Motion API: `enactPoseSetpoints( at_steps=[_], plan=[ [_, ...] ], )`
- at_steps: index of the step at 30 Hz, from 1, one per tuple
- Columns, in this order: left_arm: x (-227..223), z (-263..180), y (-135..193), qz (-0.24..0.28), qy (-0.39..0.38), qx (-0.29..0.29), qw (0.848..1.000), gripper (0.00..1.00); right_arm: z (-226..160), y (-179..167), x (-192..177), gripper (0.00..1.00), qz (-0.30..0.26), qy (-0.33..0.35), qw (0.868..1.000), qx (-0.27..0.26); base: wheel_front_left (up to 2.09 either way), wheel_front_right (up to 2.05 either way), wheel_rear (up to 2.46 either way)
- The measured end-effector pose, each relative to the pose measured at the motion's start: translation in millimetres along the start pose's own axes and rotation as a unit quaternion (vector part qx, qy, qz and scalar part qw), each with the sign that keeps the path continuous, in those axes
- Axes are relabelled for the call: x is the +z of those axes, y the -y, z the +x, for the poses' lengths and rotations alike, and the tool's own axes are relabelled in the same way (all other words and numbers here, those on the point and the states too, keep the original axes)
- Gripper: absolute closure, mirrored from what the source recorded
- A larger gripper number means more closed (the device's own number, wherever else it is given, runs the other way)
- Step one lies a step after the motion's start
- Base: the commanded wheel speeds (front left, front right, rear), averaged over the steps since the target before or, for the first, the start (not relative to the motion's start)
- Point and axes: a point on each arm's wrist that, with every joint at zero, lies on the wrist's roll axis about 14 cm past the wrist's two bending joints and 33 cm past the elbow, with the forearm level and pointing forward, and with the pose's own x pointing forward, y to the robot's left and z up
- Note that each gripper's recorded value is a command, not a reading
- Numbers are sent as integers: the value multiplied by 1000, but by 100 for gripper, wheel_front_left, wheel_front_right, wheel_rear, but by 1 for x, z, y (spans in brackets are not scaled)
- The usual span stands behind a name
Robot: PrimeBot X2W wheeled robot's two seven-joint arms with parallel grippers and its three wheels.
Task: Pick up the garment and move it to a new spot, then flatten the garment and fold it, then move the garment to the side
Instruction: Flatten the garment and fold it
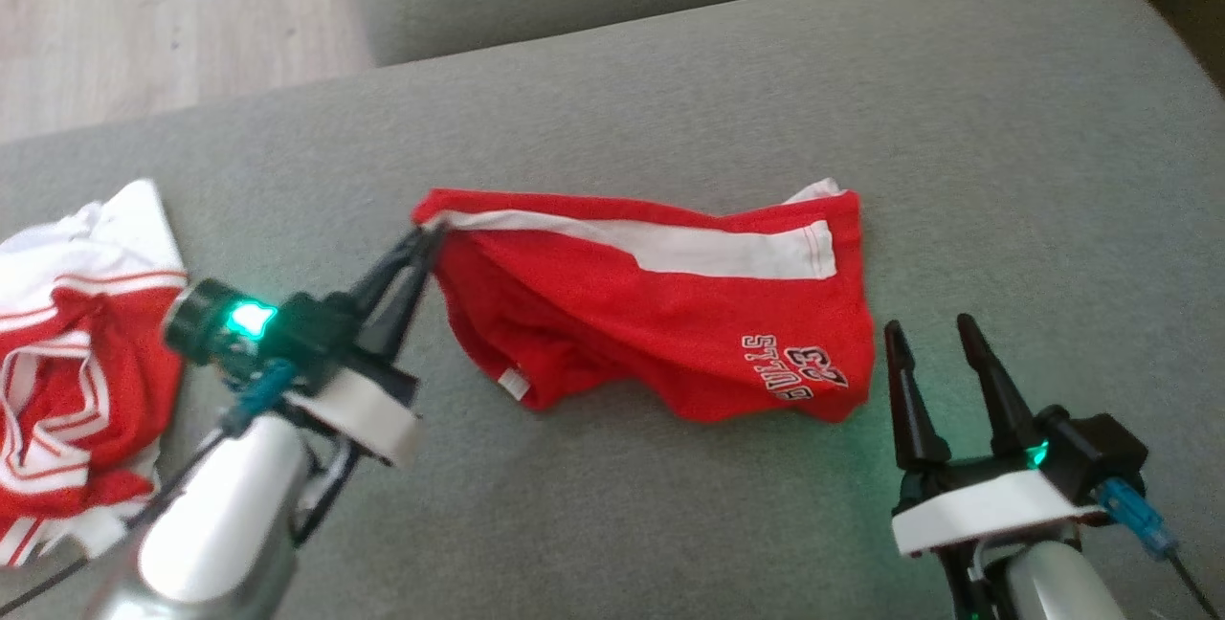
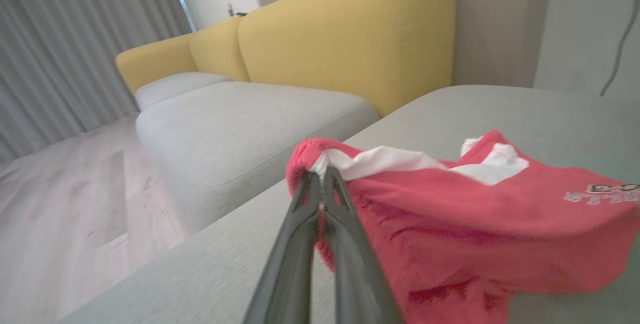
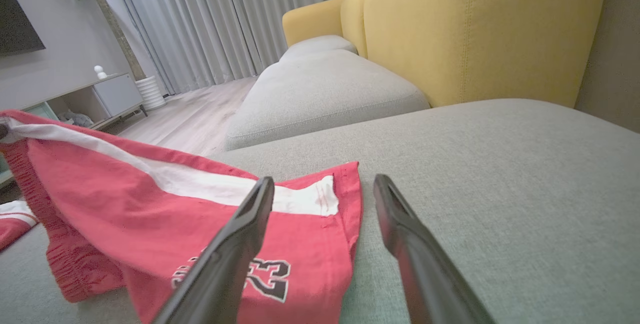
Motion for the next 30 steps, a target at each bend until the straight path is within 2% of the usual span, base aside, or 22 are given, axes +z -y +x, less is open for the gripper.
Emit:
enactPoseSetpoints(
  at_steps=[4, 10, 16, 20, 28, 29, 30],
  plan=[
    [-7, -13, -26, -2, -5, 36, 999, 100, 12, -6, -4, 0, 2, -7, 1000, 11, 0, 0, 0],
    [-14, -26, -38, -10, -10, 59, 998, 100, 41, -28, -22, 0, 14, -39, 998, 47, 0, 0, 0],
    [-19, -33, -35, -19, -14, 63, 998, 100, 65, -45, -51, 0, -23, -99, 991, 92, 0, 0, 0],
    [-20, -36, -34, -23, -11, 68, 997, 100, 74, -43, -70, 0, -45, -141, 984, 98, 0, 0, 0],
    [-23, -37, -30, -28, -13, 65, 997, 100, 98, -43, -69, 0, -70, -154, 980, 105, 0, 0, 0],
    [-23, -37, -30, -27, -13, 65, 997, 100, 100, -44, -69, 5, -72, -155, 980, 107, 0, 0, 0],
    [-23, -37, -30, -27, -12, 65, 997, 100, 102, -45, -70, 16, -76, -158, 979, 109, 0, 0, 0]
  ],
)
